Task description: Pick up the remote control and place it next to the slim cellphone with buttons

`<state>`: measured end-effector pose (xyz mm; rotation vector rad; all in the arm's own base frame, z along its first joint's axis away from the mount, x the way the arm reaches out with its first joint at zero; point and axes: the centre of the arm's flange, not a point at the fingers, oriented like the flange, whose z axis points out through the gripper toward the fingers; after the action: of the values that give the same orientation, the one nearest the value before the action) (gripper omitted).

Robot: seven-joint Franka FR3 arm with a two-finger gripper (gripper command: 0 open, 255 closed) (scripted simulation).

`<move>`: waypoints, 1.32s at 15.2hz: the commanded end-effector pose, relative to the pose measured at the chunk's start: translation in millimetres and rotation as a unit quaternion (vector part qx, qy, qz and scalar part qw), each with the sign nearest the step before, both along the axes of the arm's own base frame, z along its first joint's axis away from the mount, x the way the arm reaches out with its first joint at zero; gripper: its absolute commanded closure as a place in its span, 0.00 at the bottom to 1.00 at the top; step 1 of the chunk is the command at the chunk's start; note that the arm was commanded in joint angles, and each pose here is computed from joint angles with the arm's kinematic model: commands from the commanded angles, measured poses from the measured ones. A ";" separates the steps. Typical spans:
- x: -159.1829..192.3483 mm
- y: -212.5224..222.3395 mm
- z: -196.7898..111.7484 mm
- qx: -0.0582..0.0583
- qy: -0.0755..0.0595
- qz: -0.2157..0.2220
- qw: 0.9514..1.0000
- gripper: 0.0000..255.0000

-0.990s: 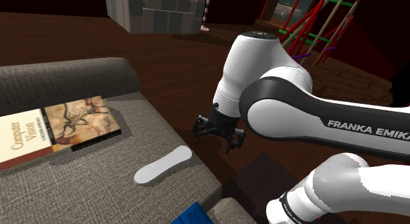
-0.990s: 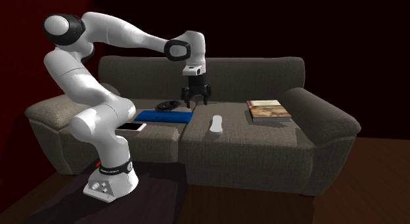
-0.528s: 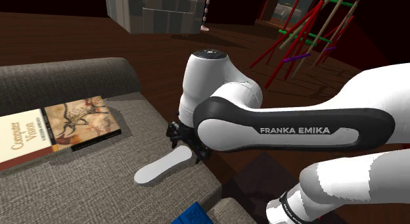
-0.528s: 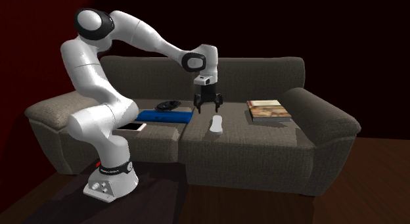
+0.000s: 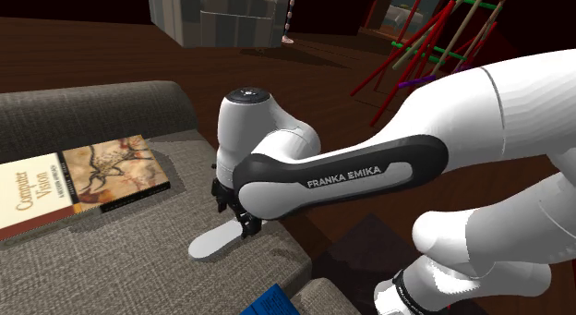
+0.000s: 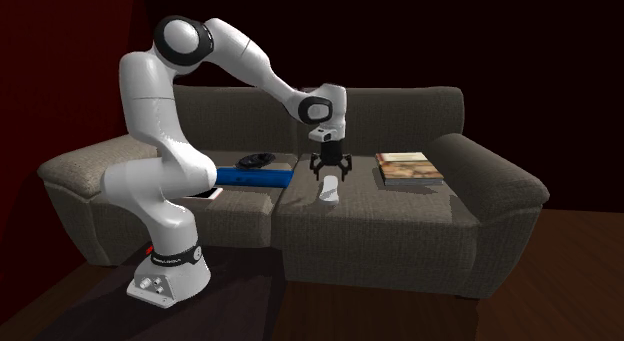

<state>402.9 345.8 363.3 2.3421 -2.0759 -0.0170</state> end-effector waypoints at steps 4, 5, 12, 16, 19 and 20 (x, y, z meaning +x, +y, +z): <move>0.4 0.8 -26.8 0.001 0.000 -0.003 1.000 0.00; 0.3 0.8 -29.8 0.001 0.000 -0.003 1.000 0.00; 0.3 0.8 -29.7 0.001 0.000 -0.003 1.000 0.00; 0.3 0.8 -29.7 0.001 0.000 -0.003 1.000 1.00; 0.3 0.8 -29.7 0.001 0.000 -0.003 1.000 1.00; 0.3 0.8 -29.7 0.001 0.000 -0.003 1.000 1.00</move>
<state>403.2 346.5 333.6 2.3371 -2.0827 -0.0189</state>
